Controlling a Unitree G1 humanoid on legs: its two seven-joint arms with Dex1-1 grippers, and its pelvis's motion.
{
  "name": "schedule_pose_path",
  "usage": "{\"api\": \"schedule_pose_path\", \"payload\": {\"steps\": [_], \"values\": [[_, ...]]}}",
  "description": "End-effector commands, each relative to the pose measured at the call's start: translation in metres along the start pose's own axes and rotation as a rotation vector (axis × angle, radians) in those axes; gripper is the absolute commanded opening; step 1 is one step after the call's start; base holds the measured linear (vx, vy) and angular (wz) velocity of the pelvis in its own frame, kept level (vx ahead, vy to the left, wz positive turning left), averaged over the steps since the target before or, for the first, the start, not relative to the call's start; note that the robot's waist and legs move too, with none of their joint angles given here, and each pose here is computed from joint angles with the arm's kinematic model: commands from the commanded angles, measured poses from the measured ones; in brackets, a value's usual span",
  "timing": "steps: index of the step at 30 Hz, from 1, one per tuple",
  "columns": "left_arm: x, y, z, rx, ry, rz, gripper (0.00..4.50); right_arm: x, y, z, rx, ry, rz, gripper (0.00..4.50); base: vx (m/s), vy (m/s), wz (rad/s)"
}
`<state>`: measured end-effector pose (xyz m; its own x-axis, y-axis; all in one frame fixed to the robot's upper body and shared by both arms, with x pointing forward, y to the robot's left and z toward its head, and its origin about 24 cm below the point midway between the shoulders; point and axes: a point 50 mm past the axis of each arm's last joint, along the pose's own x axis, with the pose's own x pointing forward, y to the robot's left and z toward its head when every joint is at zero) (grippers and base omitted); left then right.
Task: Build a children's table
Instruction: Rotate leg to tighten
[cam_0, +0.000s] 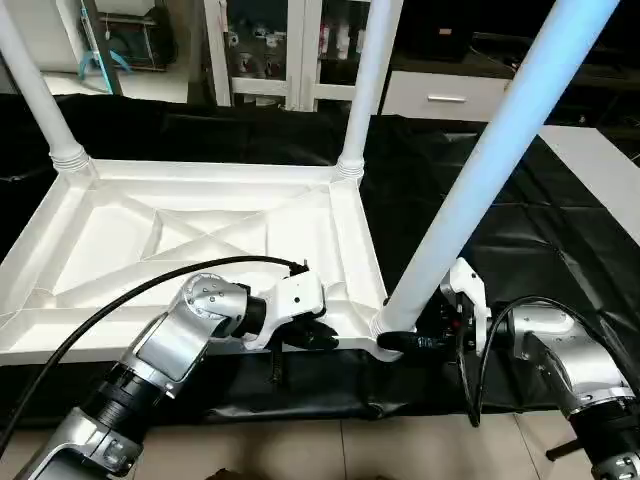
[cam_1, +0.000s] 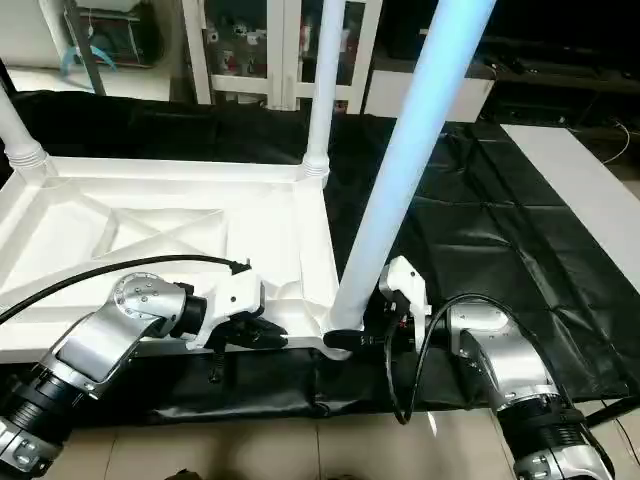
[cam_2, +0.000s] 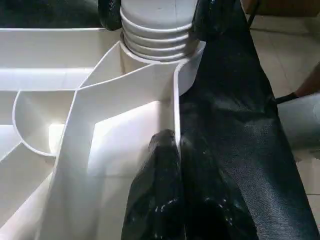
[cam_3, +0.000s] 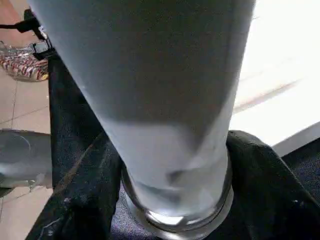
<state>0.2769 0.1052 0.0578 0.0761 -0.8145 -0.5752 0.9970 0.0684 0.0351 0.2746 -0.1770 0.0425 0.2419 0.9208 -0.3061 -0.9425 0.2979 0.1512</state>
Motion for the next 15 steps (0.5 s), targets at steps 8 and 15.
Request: {"api": "schedule_pose_path", "payload": {"steps": [8, 15], "values": [[0.010, -0.010, -0.009, -0.021, 0.051, -0.073, 0.00, 0.000, -0.002, -0.001, -0.022, 0.025, 0.010, 2.69, 0.000, 0.000, 0.00], [0.015, 0.000, -0.005, -0.063, 0.030, 0.031, 0.00, 0.015, -0.018, -0.006, 0.020, 0.015, -0.217, 2.68, 0.000, 0.000, 0.00]]}}
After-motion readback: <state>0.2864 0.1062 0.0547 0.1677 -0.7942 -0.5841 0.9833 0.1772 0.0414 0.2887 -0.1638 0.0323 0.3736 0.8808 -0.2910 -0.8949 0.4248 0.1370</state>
